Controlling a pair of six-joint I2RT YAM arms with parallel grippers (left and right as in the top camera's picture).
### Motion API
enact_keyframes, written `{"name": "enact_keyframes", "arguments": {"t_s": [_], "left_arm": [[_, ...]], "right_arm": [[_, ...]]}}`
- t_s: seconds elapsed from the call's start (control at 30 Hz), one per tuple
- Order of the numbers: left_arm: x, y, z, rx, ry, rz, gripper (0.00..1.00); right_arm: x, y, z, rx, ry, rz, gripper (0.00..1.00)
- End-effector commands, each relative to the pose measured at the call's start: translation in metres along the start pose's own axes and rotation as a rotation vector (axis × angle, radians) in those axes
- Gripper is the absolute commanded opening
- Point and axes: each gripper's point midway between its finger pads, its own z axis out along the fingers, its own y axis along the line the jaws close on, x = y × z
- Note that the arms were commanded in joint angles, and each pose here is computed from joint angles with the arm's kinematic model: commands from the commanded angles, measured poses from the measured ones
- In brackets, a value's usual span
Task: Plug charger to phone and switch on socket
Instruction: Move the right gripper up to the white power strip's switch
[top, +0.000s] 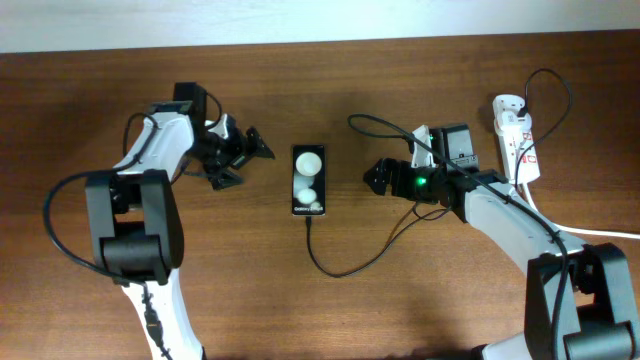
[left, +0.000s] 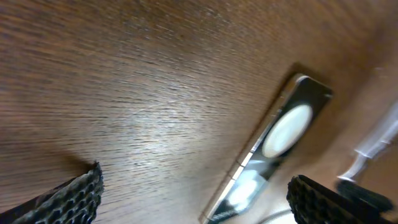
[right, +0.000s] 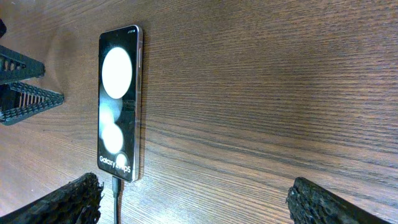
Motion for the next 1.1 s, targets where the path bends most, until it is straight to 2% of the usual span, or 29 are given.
{"name": "enact_keyframes", "arguments": {"t_s": [0.0, 0.07, 0.63, 0.77, 0.87, 0.93, 1.07], "left_arm": [[-0.006, 0.008, 0.001, -0.226, -0.102, 0.111, 0.99], [-0.007, 0.006, 0.004, -0.268, -0.121, 0.139, 0.99], [-0.008, 0.005, 0.005, -0.275, -0.129, 0.146, 0.99], [-0.008, 0.005, 0.005, -0.275, -0.129, 0.146, 0.99], [-0.008, 0.005, 0.005, -0.275, -0.129, 0.146, 0.99], [-0.008, 0.005, 0.005, -0.275, -0.129, 0.146, 0.99], [-0.008, 0.005, 0.005, -0.275, -0.129, 0.146, 0.99]], "right_arm": [[0.003, -0.002, 0.002, 0.01, 0.006, -0.007, 0.99], [0.003, -0.002, 0.002, 0.01, 0.006, -0.007, 0.99], [0.003, -0.002, 0.002, 0.009, 0.006, -0.007, 0.99], [0.019, 0.017, -0.001, -0.095, 0.099, 0.056, 0.99], [-0.012, 0.038, -0.041, -0.046, 0.142, 0.031, 0.98], [-0.042, 0.047, -0.083, 0.096, 0.112, -0.025, 0.99], [-0.12, 0.076, -0.205, 0.368, -0.164, -0.13, 0.99]]}}
